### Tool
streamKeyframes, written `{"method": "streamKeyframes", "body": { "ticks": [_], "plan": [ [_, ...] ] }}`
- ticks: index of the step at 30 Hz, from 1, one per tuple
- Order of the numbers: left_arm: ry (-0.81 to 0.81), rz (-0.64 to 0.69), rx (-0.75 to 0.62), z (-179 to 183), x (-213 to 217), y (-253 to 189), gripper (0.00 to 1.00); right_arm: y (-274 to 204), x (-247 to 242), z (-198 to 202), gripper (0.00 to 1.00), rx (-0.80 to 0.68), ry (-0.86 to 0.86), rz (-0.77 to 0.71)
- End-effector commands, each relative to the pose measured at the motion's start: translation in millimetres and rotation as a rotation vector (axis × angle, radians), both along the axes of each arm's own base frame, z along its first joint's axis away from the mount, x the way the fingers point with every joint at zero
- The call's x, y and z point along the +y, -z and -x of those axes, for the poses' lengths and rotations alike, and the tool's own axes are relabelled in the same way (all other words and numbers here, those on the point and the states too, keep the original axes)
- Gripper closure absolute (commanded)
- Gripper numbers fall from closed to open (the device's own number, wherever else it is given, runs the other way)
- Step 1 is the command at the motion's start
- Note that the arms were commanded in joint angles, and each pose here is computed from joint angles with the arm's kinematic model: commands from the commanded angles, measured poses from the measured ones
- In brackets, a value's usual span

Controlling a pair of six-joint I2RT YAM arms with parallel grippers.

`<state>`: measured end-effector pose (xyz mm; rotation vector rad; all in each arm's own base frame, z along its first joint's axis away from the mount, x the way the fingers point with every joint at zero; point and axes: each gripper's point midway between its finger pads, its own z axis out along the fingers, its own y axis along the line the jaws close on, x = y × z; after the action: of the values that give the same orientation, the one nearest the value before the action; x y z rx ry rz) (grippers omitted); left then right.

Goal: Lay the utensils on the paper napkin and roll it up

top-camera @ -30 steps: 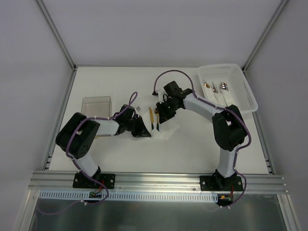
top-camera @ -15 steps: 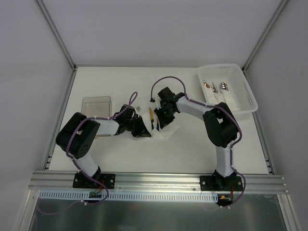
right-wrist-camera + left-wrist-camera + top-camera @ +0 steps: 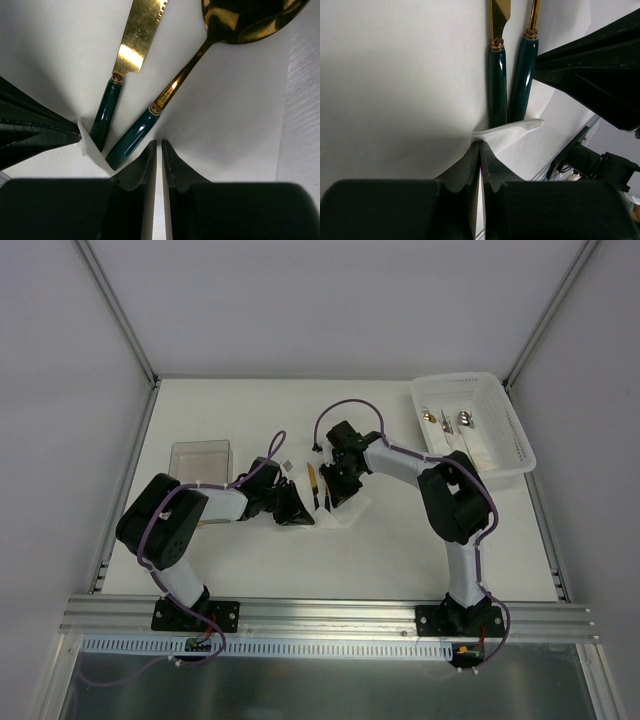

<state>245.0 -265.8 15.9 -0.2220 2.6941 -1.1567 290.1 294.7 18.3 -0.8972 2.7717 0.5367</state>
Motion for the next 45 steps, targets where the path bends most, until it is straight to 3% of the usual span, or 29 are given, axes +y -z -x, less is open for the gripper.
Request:
{"method": "streamKeyframes", "body": {
  "ticks": [1, 22, 30, 37, 45],
  "plan": [
    [0.0, -0.057, 0.032, 7.3, 6.1, 15.7, 0.97, 0.2, 2.8, 1.3, 0.88, 0.025, 0.016, 0.016],
    [0.0, -0.056, 0.032, 7.0, 6.3, 16.8, 0.97, 4.3, -0.1, 8.0, 0.69, 0.076, 0.048, 0.042],
    [-0.001, -0.056, 0.035, 7.5, 6.6, 17.2, 0.97, -12.4, 3.8, 5.4, 0.71, 0.05, 0.008, -0.002],
    [-0.001, -0.063, 0.049, 9.5, 7.1, 21.6, 0.97, -78.0, 7.2, -7.9, 0.76, -0.07, -0.058, -0.119],
    [-0.003, -0.06, 0.05, 8.5, 6.1, 21.2, 0.97, -93.6, 11.7, 30.4, 0.86, 0.001, -0.136, -0.238]
  ]
}}
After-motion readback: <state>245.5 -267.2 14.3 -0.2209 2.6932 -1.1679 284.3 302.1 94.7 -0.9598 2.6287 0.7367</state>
